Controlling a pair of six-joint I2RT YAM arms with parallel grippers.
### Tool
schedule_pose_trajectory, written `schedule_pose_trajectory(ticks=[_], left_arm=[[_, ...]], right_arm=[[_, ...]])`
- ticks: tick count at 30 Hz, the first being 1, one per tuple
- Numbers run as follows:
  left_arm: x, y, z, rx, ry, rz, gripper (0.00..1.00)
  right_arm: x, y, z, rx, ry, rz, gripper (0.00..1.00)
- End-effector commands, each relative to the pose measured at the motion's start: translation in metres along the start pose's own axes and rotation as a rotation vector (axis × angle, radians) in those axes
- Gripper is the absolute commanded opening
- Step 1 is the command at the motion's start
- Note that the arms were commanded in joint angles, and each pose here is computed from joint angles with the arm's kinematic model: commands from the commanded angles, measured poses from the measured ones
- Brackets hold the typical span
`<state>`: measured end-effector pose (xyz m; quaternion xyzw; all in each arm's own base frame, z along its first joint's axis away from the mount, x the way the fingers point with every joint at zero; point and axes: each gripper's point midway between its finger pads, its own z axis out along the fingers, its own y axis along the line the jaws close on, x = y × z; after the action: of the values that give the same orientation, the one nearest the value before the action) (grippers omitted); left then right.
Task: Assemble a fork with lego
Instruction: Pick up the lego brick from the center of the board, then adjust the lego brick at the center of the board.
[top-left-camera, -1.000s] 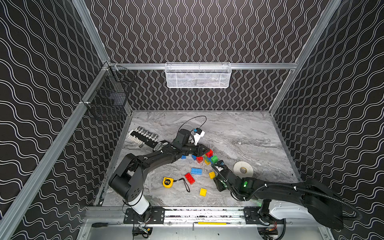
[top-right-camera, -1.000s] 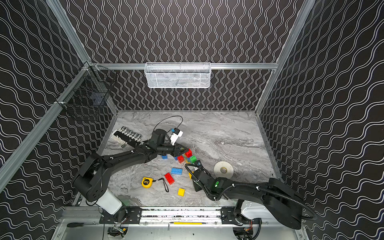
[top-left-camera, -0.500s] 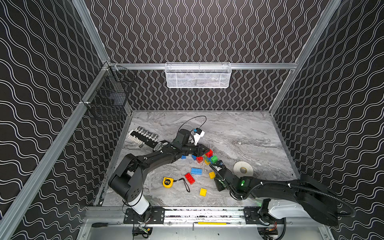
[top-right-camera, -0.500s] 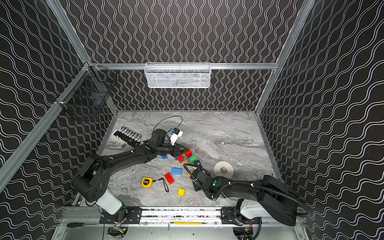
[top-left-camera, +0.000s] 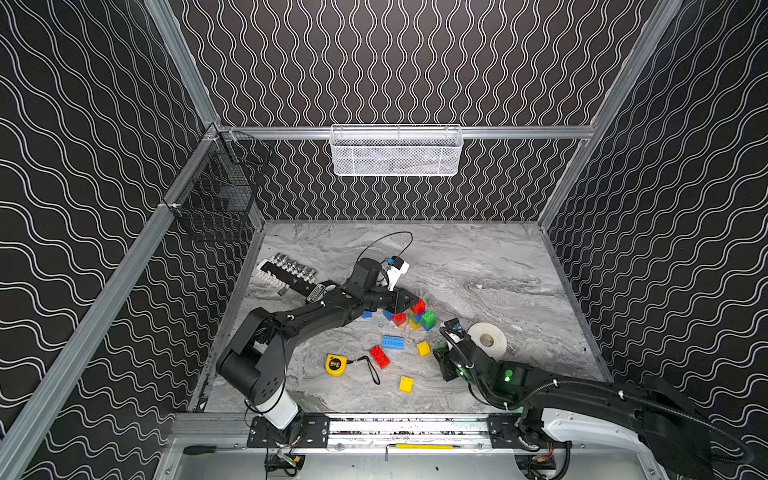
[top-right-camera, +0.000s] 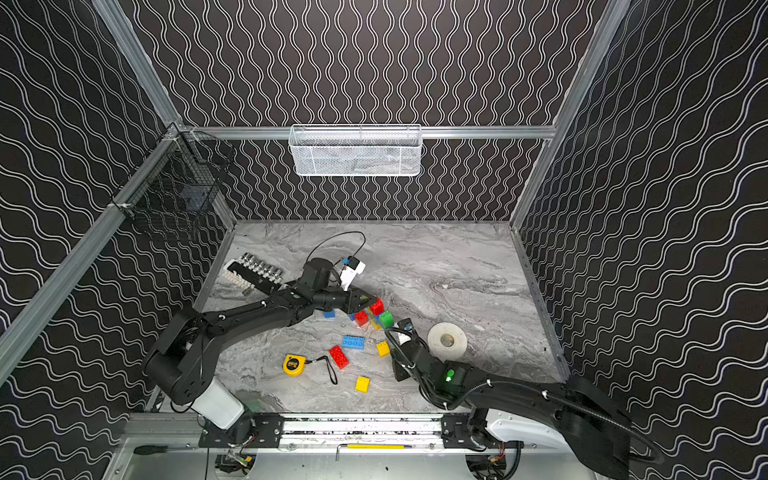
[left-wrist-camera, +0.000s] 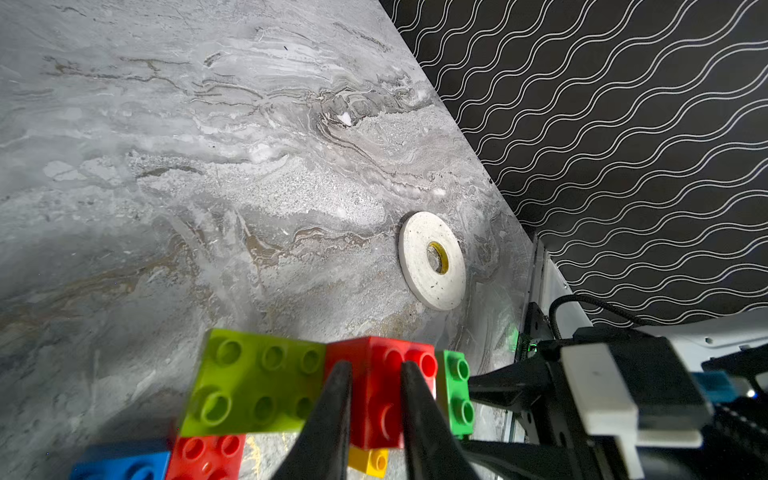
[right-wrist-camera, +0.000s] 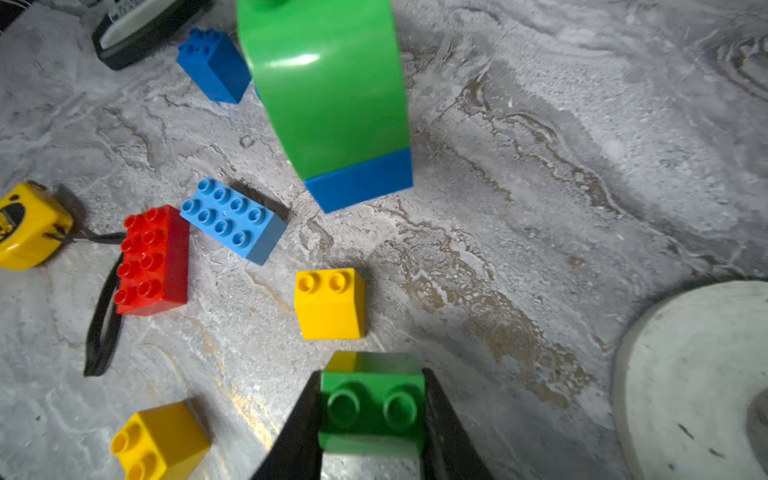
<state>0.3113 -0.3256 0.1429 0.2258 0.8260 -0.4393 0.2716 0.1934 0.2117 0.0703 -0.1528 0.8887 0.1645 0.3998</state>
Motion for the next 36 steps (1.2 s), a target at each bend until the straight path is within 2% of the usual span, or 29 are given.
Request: schedule_pose_trajectory(ticks=[1,15,28,31,36], left_arm=[[0.020,0.017,-0.003,-0.086,0.068,-0.062,0.26],[-0.007,-0.002,-0.006,-0.033,0.022,-0.042,0.32],[-0.033,-0.008,-0.005,-0.034,-0.026,-0.027,0.39],[-0.040,-0.001,0.000,-0.070,-0.028,-0.020,0.37],[-0.042,0.022,0.017,-0.143,0.009,-0.035,0.29]], right_arm=[[-0.020,0.003,-0.003,-0.026,-0.087,0.025,0.19],[-0.037,0.009,0.004,-0.082,-0.123,0.067,0.16],[-0.041,0.031,0.009,-0.213,-0.105,0.042,0.13],[-0.045,0.039,0.008,-0.253,-0.125,0.022,0.13],[-0.053,0.055,0.008,-0.329,-0.147,-0.029,0.10]])
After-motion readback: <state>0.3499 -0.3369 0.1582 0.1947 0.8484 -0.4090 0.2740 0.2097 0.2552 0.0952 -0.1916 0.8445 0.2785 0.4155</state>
